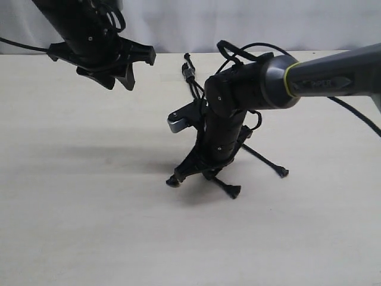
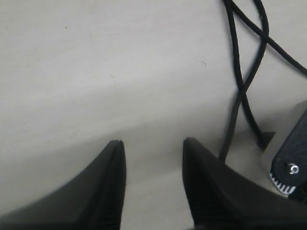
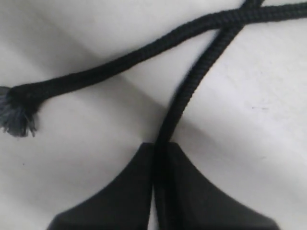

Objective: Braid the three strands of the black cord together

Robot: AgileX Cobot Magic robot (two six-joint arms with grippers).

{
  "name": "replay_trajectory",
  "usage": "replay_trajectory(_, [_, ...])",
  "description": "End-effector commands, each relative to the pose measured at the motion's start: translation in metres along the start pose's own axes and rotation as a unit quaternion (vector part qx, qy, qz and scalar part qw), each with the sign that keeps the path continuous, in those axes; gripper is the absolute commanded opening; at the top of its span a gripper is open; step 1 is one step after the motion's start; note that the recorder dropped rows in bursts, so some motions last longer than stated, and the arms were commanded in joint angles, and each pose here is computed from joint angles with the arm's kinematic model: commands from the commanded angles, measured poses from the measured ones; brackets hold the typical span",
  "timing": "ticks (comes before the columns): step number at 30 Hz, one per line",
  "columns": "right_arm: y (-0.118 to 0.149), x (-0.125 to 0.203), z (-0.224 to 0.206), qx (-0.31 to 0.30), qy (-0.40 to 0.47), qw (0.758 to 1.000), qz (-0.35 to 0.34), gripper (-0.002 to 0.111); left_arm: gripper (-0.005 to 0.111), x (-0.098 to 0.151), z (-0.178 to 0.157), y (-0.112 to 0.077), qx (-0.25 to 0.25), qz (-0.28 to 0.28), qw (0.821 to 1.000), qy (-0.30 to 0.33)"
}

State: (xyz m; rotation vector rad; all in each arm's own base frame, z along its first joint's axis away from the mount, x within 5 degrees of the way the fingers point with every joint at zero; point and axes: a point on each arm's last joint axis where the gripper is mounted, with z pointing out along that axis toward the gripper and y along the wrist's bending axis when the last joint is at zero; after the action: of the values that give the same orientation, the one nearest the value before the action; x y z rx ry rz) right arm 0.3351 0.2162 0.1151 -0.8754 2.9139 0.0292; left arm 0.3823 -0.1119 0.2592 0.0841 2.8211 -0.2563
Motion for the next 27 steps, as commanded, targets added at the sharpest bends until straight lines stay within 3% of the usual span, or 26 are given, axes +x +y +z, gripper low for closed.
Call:
replay_trajectory(1, [0.001,0.004,0.004,0.011,0.024,1.0,-0.015,0.004,0.038,0.0,-0.003,-0.003,0.007,-0.004,1.0,-0.007])
replay_trajectory(5, [-0.006,-0.003,-0.02,0.036,0.007,0.999,-0.034,0.004,0.038,0.002,-0.003,-0.003,0.006,-0.003,1.0,0.001])
replay_trajectory(9, [-0.034,-0.006,-0.034,0.047,-0.032,0.998,-0.003,0.004,0.038,0.004,-0.003,-0.002,0.004,-0.003,1.0,0.011])
replay_trajectory(18, [-0.1,-0.006,-0.032,0.06,-0.087,0.992,0.074,0.004,0.038,0.002,-0.003,-0.007,0.021,-0.011,1.0,0.001])
replay_trajectory(27, [-0.128,0.0,-0.009,0.061,-0.078,0.988,0.116,0.004,0.038,0.001,-0.003,-0.007,0.025,-0.011,1.0,-0.005])
